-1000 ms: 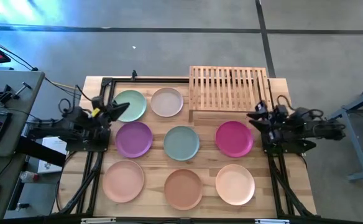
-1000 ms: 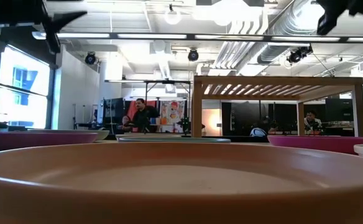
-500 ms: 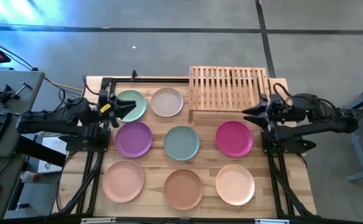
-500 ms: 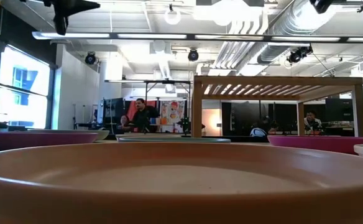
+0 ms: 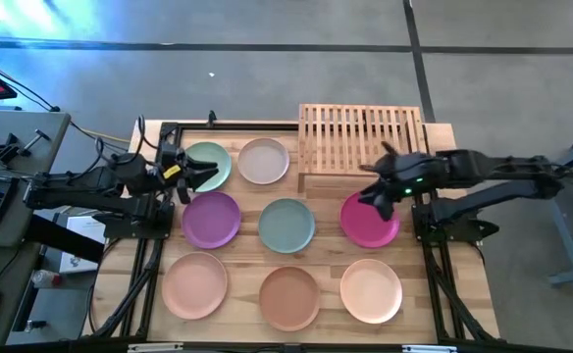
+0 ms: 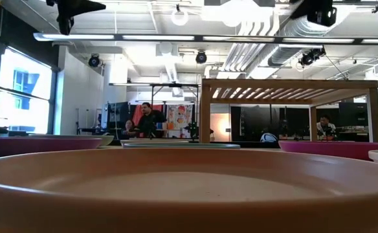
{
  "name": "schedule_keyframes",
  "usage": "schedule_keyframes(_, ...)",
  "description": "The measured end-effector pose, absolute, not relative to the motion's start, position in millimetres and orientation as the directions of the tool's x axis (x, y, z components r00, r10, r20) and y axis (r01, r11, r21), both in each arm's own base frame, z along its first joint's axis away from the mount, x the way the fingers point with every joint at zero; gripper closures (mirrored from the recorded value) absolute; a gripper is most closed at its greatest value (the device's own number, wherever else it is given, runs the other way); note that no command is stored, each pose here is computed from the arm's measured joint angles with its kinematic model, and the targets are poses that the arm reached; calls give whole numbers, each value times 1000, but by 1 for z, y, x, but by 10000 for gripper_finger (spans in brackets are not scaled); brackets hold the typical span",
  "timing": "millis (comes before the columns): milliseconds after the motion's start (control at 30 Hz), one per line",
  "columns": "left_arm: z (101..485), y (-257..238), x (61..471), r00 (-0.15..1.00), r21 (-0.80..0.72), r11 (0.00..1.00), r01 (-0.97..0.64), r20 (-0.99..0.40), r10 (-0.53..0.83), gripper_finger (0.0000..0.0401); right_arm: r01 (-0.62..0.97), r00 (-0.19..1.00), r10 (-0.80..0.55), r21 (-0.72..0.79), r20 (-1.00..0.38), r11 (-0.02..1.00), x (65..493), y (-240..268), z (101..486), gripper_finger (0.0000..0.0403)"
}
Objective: Place and stack plates onto a shelf
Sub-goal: Put the pink plate on the shelf
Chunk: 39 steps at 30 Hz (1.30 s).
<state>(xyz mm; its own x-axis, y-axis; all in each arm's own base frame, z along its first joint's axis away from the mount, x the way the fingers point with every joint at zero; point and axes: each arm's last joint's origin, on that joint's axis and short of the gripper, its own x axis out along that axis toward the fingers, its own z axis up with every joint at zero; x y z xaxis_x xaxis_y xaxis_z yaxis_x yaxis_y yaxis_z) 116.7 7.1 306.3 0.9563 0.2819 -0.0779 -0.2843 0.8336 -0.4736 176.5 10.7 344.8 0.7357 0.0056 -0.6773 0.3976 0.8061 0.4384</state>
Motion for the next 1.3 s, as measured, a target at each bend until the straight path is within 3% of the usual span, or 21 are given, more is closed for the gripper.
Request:
schedule_keyframes(200,299,7,116,951,-435,845,-310,-151,271,295,532,591,23,411,-807,740,201,13,319,279)
schedule_keyframes(567,298,7,116,947,-367,874,-319,-166,275,295,643,417,61,342,-907,686,236,33,281,279)
schedule_keyframes(1300,298,7,116,947,-368,873,-319,-166,275,295,660,61,-55,-1,-997,751,278,67,190,279)
